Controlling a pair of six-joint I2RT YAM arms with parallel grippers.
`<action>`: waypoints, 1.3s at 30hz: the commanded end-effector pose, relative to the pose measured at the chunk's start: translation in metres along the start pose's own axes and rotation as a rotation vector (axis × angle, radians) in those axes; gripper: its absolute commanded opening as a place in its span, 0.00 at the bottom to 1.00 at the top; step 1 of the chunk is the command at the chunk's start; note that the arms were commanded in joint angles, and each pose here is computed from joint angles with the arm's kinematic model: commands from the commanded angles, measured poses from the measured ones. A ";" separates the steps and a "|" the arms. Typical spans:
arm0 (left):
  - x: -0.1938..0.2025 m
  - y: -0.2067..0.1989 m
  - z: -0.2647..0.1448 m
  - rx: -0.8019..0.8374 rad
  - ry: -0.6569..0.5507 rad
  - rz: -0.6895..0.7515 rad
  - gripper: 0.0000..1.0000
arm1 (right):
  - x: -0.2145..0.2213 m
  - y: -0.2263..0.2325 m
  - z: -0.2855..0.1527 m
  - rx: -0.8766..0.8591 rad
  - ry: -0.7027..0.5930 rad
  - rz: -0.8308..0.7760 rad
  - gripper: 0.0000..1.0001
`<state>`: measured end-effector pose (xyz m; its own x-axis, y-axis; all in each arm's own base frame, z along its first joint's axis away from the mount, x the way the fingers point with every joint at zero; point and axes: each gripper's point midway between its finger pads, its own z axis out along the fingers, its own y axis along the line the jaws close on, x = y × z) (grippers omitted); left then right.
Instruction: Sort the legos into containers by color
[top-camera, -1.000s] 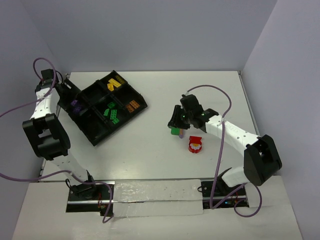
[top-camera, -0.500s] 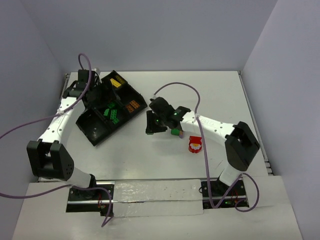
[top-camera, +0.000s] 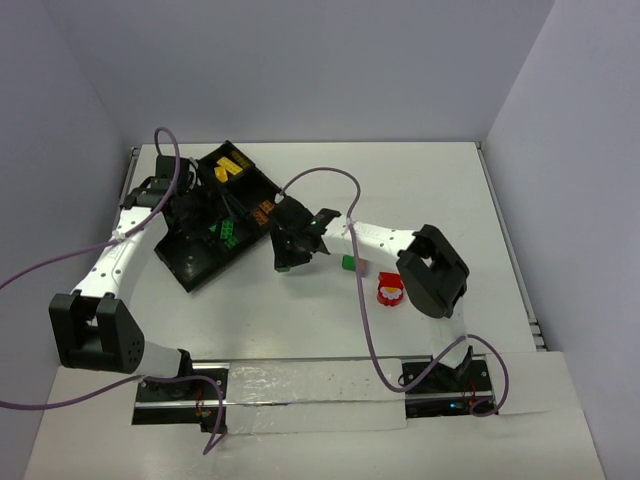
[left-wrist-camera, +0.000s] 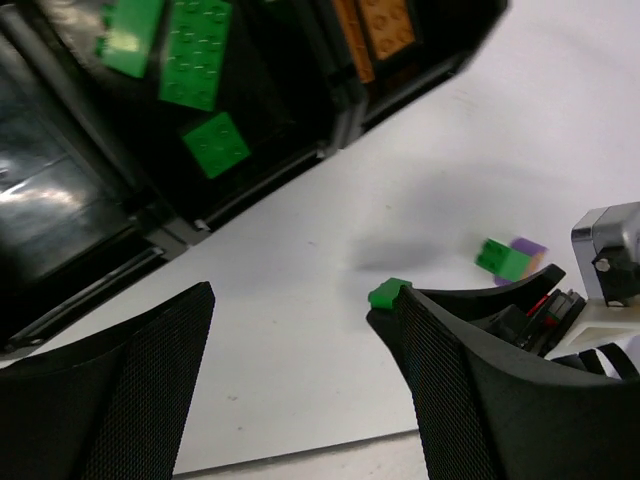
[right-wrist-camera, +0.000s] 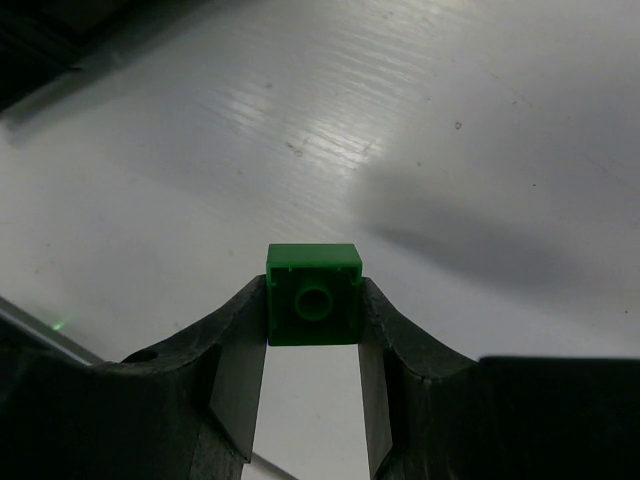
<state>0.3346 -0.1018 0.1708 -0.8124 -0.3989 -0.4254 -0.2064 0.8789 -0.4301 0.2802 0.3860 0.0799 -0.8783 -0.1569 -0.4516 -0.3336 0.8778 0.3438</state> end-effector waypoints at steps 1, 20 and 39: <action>-0.009 0.020 -0.010 -0.125 -0.061 -0.015 0.81 | -0.004 -0.005 0.012 0.057 -0.011 -0.015 0.08; -0.004 0.018 -0.006 -0.111 -0.039 -0.006 0.88 | 0.000 0.004 0.047 0.091 0.045 -0.057 0.71; 0.114 -0.058 0.060 -0.161 0.162 -0.011 0.85 | -0.038 -0.203 -0.138 0.368 -0.314 0.287 0.78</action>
<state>0.2858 -0.1997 0.1144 -0.9237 -0.2086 -0.3215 -0.1173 0.9525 -0.2811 0.3341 0.1955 0.1398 -0.7860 0.1769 -0.5924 0.0186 0.9645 0.2633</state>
